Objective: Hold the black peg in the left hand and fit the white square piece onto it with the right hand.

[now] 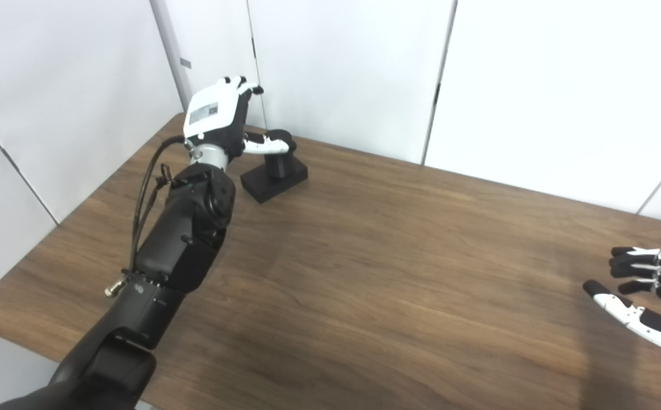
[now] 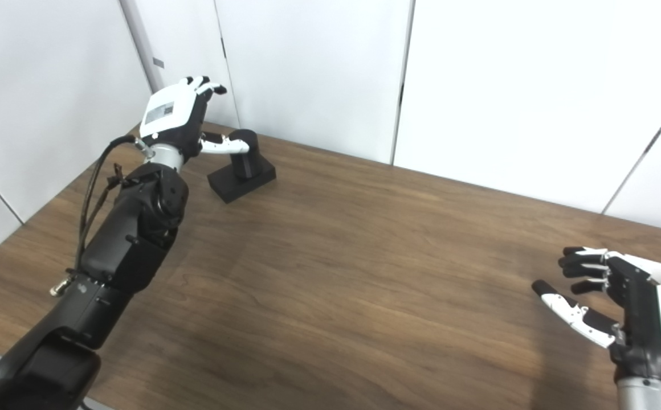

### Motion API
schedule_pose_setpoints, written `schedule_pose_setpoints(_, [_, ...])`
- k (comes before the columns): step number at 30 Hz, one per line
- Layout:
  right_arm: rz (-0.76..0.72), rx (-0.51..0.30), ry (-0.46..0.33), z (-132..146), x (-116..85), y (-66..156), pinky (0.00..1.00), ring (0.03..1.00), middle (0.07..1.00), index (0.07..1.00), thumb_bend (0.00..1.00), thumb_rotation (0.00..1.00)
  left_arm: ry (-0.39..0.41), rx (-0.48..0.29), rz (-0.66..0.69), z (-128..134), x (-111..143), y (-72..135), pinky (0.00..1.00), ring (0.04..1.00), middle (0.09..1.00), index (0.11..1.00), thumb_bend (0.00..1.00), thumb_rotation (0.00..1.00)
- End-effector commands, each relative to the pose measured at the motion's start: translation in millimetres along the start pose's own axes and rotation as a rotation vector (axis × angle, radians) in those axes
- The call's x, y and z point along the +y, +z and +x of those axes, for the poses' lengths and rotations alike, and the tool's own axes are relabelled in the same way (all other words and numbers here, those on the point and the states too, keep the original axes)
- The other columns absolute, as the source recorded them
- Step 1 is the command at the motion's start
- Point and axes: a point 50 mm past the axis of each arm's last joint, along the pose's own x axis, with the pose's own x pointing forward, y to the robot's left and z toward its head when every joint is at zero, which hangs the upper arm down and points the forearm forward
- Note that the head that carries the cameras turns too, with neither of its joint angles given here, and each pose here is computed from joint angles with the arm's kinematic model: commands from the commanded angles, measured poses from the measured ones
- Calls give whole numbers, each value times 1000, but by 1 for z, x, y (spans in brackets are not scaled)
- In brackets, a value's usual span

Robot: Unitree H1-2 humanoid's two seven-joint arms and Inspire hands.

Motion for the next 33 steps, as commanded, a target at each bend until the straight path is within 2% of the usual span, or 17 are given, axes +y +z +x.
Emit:
schedule_pose_setpoints(1, [0,-75,-28,7,-6,17,461,570,659,492,499,111,74,6,26,15,31,6,952,1000,989,856,1000,485])
schedule_pose_setpoints(6, [3,-76,-29,6,-6,16,463,573,663,492,499,110,24,37,26,18,26,0,987,1000,1000,850,1000,494])
schedule_pose_setpoints(20, [-1,-88,-29,8,-6,17,448,562,662,492,499,111,-65,99,54,22,13,-11,1000,1000,1000,853,1000,561])
schedule_pose_setpoints(33, [10,-98,-26,8,-5,17,445,552,662,492,500,111,-180,133,77,25,-10,-16,1000,1000,1000,850,1000,544])
